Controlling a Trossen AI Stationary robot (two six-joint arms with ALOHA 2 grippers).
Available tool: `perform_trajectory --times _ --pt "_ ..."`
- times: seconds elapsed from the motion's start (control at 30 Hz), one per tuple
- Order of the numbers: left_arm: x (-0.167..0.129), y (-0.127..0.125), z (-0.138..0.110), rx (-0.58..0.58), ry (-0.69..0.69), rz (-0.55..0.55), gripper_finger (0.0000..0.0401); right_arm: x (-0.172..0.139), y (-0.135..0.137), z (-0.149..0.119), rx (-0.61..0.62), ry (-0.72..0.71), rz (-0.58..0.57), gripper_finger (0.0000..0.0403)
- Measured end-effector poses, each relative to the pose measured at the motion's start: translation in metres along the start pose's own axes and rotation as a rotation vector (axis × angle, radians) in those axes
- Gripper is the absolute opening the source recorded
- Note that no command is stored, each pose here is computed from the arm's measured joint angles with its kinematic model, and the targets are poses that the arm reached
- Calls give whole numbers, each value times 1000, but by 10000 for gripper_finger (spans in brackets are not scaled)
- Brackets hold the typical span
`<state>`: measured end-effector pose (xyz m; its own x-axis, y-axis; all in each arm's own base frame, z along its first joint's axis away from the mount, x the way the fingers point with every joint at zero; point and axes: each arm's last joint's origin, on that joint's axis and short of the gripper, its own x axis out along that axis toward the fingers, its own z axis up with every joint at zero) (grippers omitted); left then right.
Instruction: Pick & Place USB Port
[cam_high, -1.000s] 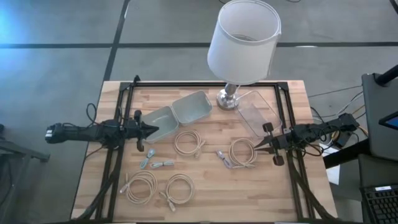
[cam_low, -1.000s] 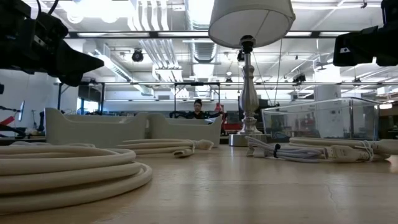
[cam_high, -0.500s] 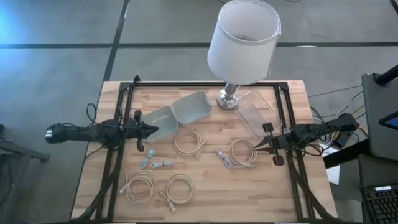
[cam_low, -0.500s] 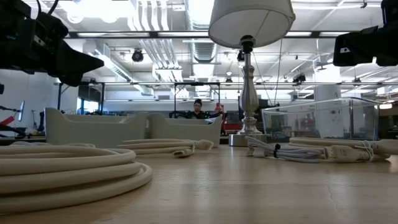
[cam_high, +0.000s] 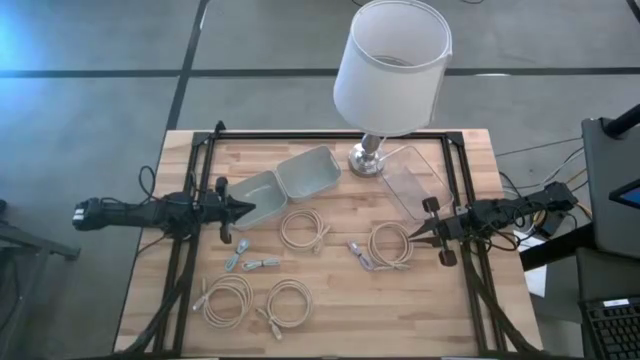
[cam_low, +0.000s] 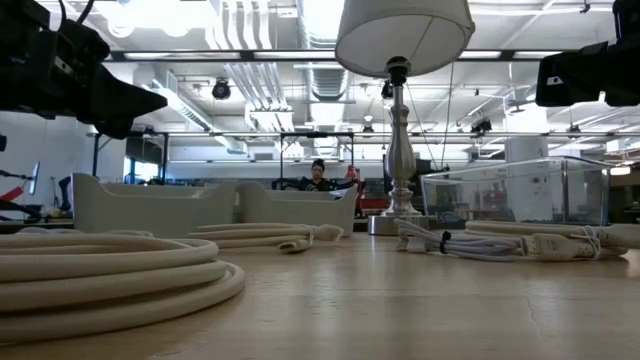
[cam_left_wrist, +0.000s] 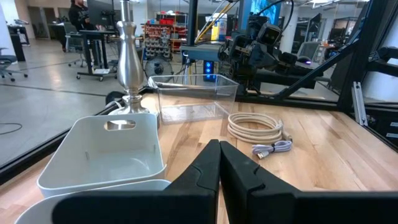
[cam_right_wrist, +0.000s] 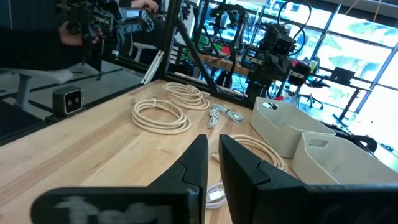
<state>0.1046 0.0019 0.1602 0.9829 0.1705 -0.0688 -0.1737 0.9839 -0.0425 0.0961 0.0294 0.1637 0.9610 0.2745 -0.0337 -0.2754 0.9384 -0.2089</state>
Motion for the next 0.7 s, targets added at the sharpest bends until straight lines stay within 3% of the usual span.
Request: perform_trajectory --times 0.43,0.7 --pt "0 0 0 -5 0 0 12 0 0 0 0 0 0 38" --pt "0 0 0 -128 2 -9 12 0 0 0 0 0 -6 38"
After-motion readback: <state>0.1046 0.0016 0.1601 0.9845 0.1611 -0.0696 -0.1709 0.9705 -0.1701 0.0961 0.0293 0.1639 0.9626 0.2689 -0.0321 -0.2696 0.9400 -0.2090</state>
